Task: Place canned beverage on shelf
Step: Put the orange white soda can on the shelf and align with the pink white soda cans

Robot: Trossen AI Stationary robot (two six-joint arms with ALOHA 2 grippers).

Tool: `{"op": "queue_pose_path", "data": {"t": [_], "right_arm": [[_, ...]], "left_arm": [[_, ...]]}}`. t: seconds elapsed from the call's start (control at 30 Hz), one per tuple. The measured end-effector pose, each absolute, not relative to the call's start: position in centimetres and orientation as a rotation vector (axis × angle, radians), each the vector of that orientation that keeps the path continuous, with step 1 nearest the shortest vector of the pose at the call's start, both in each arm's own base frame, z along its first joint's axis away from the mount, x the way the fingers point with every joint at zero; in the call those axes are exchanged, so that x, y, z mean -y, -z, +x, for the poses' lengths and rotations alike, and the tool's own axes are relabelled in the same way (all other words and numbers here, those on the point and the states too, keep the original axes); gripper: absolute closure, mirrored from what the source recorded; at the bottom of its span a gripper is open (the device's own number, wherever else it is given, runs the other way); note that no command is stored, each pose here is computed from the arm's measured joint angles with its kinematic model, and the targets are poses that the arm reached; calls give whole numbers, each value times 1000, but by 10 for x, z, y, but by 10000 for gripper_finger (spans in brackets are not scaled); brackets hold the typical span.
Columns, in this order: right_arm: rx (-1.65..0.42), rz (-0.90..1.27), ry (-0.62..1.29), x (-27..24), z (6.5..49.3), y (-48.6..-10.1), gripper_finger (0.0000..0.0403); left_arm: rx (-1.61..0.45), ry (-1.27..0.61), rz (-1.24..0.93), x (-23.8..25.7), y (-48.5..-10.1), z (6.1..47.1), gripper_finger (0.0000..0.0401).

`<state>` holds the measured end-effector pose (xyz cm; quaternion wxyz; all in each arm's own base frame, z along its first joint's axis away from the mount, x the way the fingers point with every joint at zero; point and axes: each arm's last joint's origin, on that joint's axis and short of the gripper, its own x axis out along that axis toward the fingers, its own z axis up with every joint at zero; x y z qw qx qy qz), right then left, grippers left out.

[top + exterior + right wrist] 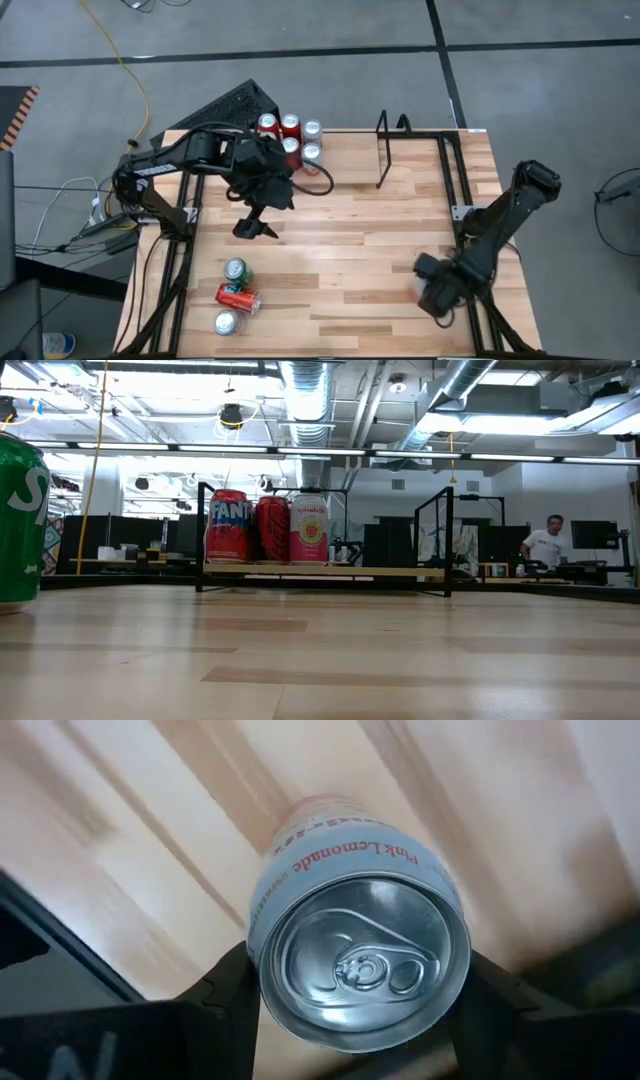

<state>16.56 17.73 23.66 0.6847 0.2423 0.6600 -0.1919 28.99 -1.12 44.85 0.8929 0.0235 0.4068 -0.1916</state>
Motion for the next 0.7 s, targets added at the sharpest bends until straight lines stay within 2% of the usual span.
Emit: {"op": "queue_pose_path", "data": {"t": [0.27,0.7], "right_arm": [[-1353,264,105,-153,207,-237,180],[-1320,-168,-182,-107,271,-248,179]], "left_arm": [[-877,410,42,15,-451,279,34],[-773,494,86,36,-477,235,34]]}}
